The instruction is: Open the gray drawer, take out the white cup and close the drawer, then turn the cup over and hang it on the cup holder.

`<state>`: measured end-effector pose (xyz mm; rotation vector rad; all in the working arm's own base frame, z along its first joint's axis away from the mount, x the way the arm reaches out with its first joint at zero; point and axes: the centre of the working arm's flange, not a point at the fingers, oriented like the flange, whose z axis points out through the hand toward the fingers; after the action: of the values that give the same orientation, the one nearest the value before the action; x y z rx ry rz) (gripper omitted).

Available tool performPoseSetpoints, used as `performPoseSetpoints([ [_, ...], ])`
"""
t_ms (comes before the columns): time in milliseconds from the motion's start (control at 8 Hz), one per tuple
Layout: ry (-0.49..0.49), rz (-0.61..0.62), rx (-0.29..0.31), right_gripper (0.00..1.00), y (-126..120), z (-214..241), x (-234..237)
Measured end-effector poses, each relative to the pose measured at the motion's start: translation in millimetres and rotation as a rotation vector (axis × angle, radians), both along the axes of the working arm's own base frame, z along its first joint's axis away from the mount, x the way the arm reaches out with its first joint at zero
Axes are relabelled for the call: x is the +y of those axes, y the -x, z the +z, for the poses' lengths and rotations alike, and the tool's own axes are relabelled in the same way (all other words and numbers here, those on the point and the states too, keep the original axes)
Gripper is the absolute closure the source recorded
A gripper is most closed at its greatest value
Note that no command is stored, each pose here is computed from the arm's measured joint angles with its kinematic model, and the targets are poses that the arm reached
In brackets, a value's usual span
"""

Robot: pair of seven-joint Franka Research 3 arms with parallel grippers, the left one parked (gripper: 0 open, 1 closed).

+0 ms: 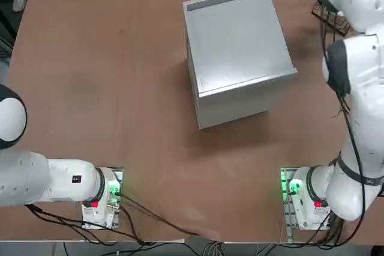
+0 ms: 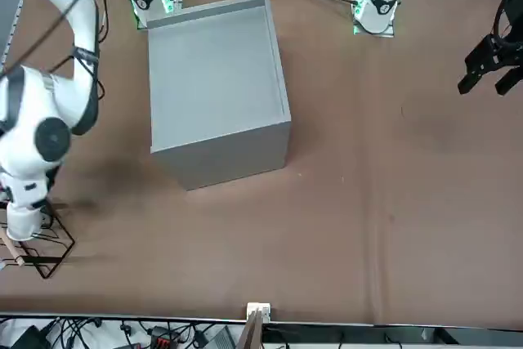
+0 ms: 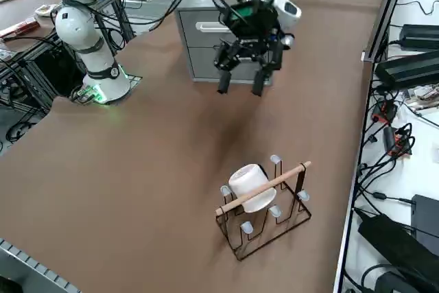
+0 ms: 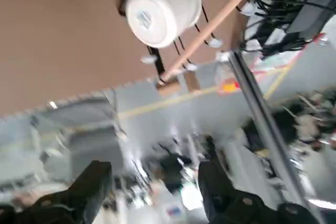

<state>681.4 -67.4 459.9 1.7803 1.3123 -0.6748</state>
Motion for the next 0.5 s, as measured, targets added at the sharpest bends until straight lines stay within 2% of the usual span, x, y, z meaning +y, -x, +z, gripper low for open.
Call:
performPoseSetpoints([
  [500, -0.396, -0.233, -0.108, 0.00, 45, 63, -43],
])
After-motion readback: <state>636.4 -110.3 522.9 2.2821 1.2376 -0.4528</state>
